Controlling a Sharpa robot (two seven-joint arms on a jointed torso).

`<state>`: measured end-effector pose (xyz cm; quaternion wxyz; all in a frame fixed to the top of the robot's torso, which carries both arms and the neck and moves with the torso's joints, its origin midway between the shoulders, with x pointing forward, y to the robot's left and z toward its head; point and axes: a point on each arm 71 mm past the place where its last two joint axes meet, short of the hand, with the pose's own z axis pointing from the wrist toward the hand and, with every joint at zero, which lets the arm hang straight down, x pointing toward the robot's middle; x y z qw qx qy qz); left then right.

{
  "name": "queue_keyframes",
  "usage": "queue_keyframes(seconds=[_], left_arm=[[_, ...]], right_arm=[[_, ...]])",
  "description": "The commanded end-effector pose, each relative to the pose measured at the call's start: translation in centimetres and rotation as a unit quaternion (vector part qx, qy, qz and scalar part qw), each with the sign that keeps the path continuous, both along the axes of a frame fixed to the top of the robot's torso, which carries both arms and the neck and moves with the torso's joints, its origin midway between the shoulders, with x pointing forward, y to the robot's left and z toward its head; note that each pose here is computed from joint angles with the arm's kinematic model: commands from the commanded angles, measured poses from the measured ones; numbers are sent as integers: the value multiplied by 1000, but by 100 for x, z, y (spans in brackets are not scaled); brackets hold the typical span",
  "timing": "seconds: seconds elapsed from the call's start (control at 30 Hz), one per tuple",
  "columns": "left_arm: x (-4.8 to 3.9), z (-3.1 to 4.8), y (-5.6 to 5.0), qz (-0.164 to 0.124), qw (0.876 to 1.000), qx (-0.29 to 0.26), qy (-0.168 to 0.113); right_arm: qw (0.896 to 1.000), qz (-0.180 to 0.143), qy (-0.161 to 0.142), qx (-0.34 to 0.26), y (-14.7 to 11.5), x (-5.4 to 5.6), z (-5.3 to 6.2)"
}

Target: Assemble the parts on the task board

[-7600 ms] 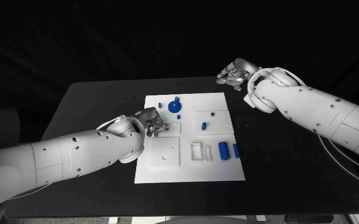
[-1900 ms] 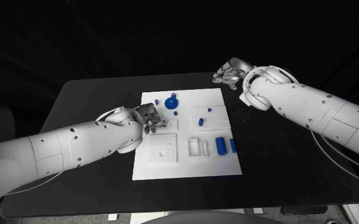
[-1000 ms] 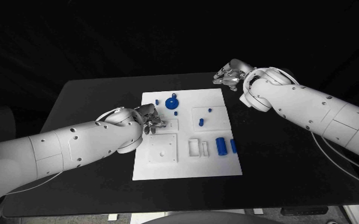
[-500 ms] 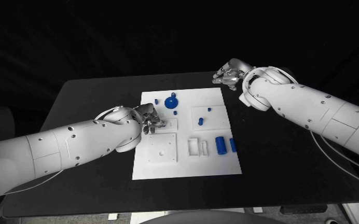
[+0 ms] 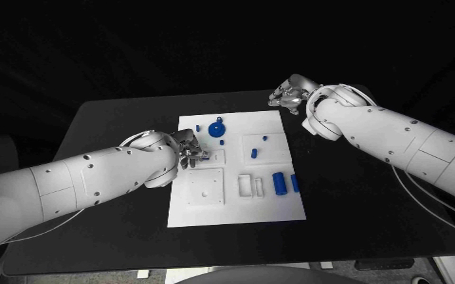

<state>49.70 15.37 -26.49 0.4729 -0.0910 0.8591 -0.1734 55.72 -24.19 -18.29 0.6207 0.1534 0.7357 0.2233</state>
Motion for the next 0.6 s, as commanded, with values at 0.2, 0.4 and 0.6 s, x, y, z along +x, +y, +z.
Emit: queue_keyframes(seconds=[0.2,0.4,0.6], left_arm=[[8,-11,-20,-6,1000,4,20],[31,-3,-36,-6,1000,8,19],[46,-4,-46,-8,1000,18,20]], right_arm=[[1000,4,4,0,9,-2,-14],[1000,4,5,0,13,-3,-18],[1000,4,5,0,15,-2,-21]])
